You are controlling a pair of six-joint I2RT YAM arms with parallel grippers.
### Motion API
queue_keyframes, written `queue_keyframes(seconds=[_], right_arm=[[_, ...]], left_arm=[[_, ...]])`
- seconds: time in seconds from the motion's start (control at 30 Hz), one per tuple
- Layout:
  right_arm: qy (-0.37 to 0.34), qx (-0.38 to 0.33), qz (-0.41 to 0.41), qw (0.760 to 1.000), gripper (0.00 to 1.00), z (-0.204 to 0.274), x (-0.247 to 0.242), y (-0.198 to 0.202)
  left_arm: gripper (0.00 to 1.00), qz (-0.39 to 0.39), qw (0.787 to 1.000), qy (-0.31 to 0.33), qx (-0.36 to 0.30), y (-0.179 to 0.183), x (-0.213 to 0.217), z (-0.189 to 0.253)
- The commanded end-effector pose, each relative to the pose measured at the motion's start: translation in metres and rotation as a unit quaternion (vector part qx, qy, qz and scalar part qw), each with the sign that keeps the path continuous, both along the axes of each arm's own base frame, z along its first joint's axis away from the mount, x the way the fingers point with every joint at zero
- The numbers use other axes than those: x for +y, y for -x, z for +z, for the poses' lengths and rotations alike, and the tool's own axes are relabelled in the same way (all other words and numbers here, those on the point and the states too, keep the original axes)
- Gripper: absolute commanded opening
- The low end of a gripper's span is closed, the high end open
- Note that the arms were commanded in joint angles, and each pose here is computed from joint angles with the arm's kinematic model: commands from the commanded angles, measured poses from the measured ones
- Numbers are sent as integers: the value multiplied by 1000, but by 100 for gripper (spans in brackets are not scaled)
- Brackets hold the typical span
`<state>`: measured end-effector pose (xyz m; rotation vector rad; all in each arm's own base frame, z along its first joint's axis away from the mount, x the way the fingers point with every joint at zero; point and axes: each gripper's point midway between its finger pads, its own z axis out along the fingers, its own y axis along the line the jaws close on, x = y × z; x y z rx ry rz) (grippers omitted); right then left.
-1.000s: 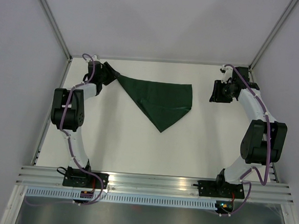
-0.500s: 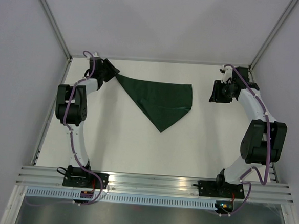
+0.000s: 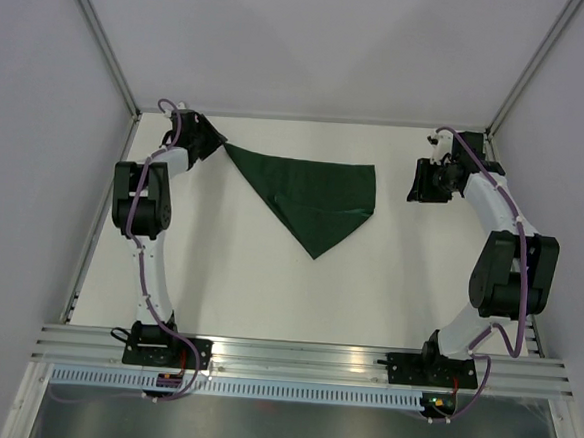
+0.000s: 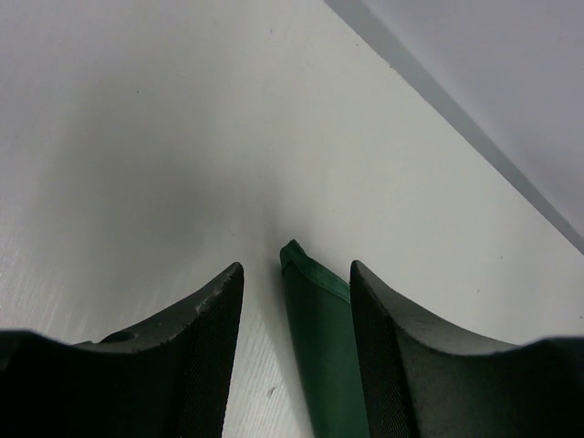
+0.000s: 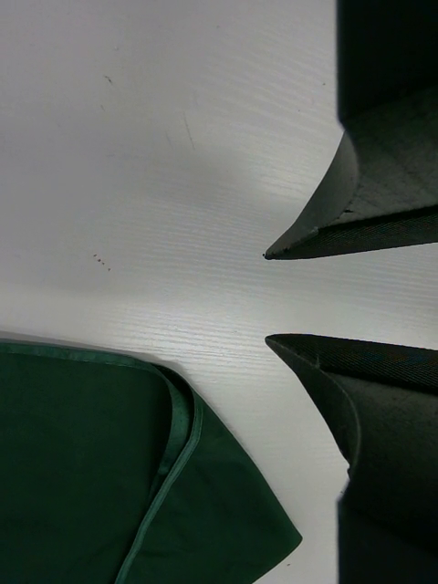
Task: Fold the napkin, place the utensils inside, and roll it up
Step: Fold the napkin
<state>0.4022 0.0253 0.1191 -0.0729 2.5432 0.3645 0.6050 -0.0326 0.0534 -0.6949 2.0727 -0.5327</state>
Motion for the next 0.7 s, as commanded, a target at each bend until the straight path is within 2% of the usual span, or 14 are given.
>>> queue_keyframes(seconds=[0.0,0.43,0.67], right_arm=[[-3,-9,6,1000,44,5,2,-8],[-10,-9,7,1000,43,4,5,-6],[-13,-8,9,1000,43,2,6,-6]], left_arm=[[55,10,1000,27,-1,-12,-4,5],[52,4,999,42,16,-12,-11,-15],[45,1,999,50,21,-10,-17,-19]])
